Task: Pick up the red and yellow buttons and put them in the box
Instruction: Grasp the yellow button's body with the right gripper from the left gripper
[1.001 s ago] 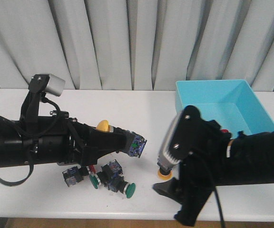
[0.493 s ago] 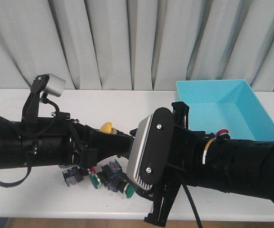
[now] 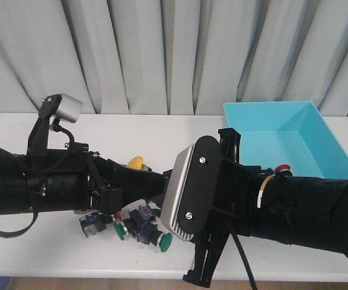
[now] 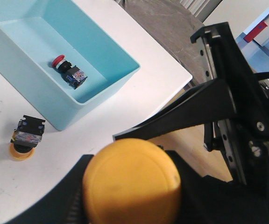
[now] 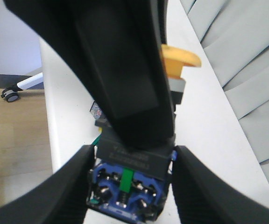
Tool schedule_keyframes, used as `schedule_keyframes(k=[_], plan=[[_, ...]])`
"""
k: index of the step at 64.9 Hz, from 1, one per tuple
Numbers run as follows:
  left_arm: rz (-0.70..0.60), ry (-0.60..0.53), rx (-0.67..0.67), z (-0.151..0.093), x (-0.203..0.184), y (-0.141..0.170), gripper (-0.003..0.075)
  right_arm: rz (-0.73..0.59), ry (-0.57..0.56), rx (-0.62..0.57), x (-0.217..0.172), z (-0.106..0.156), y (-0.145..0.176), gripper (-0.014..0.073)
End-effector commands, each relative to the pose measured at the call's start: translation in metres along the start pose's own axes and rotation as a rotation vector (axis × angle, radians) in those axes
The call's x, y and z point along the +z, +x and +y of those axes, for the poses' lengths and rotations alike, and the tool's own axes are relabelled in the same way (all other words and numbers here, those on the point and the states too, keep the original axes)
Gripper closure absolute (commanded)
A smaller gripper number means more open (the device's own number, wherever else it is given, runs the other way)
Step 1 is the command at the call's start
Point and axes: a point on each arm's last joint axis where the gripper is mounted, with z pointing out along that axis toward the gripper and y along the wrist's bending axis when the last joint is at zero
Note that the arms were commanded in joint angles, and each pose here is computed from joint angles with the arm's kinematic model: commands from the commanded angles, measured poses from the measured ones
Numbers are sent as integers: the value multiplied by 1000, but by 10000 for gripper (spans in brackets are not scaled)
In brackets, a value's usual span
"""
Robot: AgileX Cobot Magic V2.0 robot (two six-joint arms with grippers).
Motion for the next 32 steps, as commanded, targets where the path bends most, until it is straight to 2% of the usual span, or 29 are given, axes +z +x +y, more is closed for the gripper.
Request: schedule_keyframes(k=[1, 6, 20, 26, 32], plan=[[-38, 89, -15, -17, -7, -9, 565, -75, 80, -10, -9, -11, -14, 400], [-29, 101, -6, -18, -7, -8, 515, -75, 80, -10, -9, -11, -14, 400], [-13, 118, 33, -20, -8, -6, 247, -73, 83, -8, -9, -12, -14, 400], [1, 106, 54, -19, -8, -5, 178, -70, 85, -20, -9, -12, -14, 400], [24, 90, 82, -17, -8, -3, 151, -62, 99, 3, -9, -16, -11, 400]])
